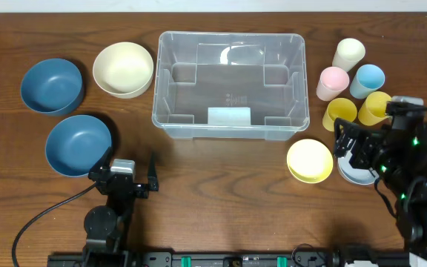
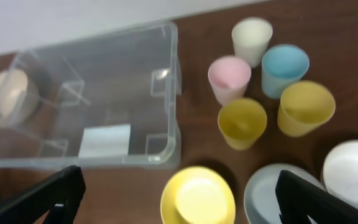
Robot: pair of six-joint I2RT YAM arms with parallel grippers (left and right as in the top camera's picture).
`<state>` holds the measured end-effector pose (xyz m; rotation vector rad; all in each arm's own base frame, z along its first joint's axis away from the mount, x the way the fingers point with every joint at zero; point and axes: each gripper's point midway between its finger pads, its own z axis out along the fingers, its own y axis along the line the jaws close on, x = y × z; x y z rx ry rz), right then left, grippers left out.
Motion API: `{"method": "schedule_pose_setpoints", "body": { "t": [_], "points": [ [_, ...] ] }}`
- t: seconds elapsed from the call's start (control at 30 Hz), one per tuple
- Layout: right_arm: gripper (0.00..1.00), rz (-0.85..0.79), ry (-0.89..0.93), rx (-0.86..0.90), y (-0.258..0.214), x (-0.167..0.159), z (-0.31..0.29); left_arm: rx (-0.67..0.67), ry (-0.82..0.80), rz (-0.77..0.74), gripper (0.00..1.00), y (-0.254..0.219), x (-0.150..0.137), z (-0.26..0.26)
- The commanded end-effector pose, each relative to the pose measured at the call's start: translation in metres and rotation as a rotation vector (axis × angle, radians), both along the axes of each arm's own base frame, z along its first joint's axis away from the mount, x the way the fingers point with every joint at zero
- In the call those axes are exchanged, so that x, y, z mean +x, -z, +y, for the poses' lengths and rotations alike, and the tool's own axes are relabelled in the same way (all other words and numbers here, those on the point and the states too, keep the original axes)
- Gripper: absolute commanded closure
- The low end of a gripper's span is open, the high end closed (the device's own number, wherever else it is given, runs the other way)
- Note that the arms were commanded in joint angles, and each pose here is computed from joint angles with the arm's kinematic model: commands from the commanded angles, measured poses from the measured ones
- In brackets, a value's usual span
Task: Pack container
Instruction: 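Move the right gripper over the light-blue bowl and lower onto its rim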
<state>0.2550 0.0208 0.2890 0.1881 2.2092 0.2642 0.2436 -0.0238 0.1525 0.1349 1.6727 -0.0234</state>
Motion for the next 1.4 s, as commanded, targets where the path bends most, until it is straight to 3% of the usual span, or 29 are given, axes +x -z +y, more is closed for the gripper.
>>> {"method": "schedule_pose_setpoints", "body": {
  "t": [0.0, 0.1, 0.3, 0.4, 0.83, 1.37],
  "points": [
    [0.01, 0.03, -0.024, -0.007, 0.003, -0.002, 0.002, 0.016, -0.015, 0.047, 0.02, 0.016, -0.001, 0.003],
    [0.05, 0.095, 0.026, -0.023, 0.016, -0.008, -0.007, 0.016, -0.016, 0.047, 0.02, 0.016, -0.001, 0.003],
    [0.01, 0.261, 0.657, 0.041, 0.048, -0.05, -0.083, 0.016, -0.016, 0.047, 0.02, 0.016, -0.001, 0.003],
    [0.01, 0.332, 0.747, 0.038, 0.071, -0.062, -0.097, 0.016, -0.015, 0.047, 0.02, 0.016, -0.001, 0.003],
    [0.04, 0.55, 0.827, 0.148, 0.165, -0.055, -0.117, 0.016, -0.015, 0.047, 0.02, 0.016, -0.001, 0.003],
    [0.28, 0.723, 0.812, 0.172, 0.241, -0.048, -0.116, 0.016, -0.016, 0.047, 0.02, 0.016, -0.001, 0.003]
  ]
}}
